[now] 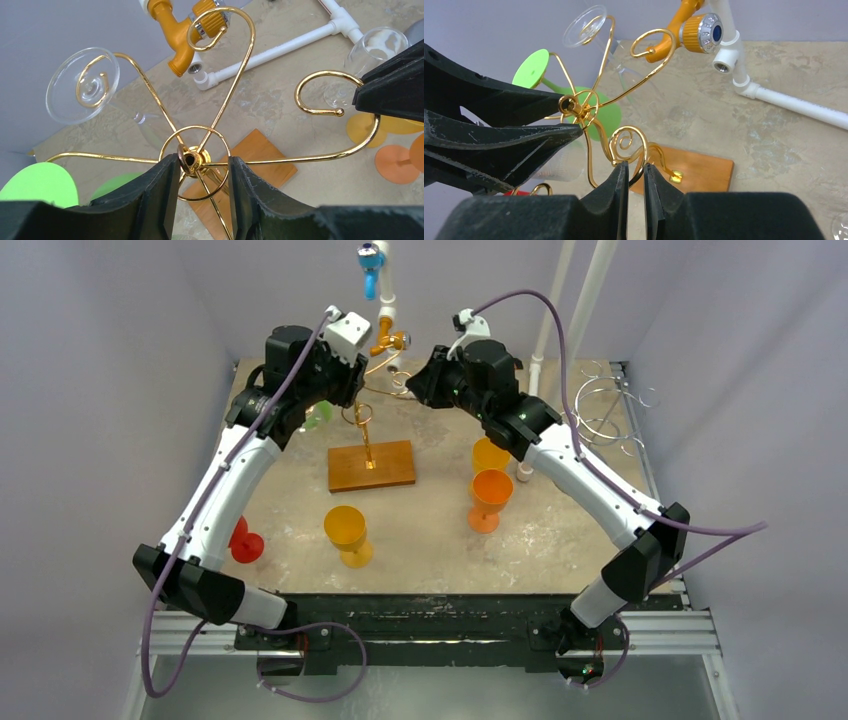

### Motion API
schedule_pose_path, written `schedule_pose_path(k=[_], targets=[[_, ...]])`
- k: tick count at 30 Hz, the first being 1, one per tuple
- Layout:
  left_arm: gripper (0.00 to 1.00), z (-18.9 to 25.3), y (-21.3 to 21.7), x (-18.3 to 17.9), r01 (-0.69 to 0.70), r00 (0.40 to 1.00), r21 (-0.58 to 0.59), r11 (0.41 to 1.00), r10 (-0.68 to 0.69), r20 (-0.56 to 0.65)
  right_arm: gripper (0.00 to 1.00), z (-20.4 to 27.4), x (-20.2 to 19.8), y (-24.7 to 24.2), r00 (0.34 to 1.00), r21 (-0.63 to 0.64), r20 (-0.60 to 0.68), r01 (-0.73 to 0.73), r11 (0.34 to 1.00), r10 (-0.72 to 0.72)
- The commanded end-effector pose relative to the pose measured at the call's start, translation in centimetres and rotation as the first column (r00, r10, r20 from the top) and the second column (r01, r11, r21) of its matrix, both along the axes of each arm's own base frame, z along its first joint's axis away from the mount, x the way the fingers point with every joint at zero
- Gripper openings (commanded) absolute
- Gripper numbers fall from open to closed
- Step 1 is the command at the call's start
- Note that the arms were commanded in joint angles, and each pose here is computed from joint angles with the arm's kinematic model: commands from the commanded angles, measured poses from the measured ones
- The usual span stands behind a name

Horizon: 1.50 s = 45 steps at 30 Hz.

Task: Place the wine glass upside down on the wine glass rack
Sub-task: Adjust the wine rack at the center of the board.

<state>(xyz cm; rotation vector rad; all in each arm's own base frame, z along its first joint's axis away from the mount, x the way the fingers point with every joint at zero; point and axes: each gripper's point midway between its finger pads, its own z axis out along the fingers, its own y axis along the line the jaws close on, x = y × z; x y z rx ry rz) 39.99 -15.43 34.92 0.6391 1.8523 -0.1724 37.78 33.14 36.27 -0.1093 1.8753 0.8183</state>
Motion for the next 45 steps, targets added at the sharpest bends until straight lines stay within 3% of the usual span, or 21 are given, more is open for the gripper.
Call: schedule_pose_path(k=[1, 19, 35, 41, 45], targets=[[0.4, 1.2, 0.5, 1.1, -0.042, 0.998, -0.014, 0.999, 0.043, 0.047, 0.12, 1.9, -0.9, 0.3, 0.998, 0.041, 0.056, -0.042, 0.998, 0.039], [0.33, 2.4, 1.8, -0.6, -0.05, 0.995, 0.026, 0.998, 0.047, 0.091, 0.07, 1.5, -5.5, 4.3, 0.988, 0.05, 0.057, -0.144, 0.988, 0.141], [0.32, 1.1, 1.2, -0.8, -0.014, 0.998, 0.029, 0.999, 0.012, 0.065, 0.07, -0.6, -5.8, 3.4, 0.995, 0.053, -0.006, -0.103, 0.993, 0.103], [0.33, 0.4, 0.7, -0.5, 0.0, 0.999, 0.019, 1.0, -0.001, 0.052, 0.17, -0.7, -4.7, 3.5, 0.998, 0.036, -0.024, -0.065, 0.997, 0.066], [0.39, 1.5, 0.1, -0.5, 0.022, 0.997, -0.022, 1.0, -0.02, 0.069, 0.2, -1.3, -3.6, 3.0, 0.998, 0.037, -0.043, -0.042, 0.998, 0.043]])
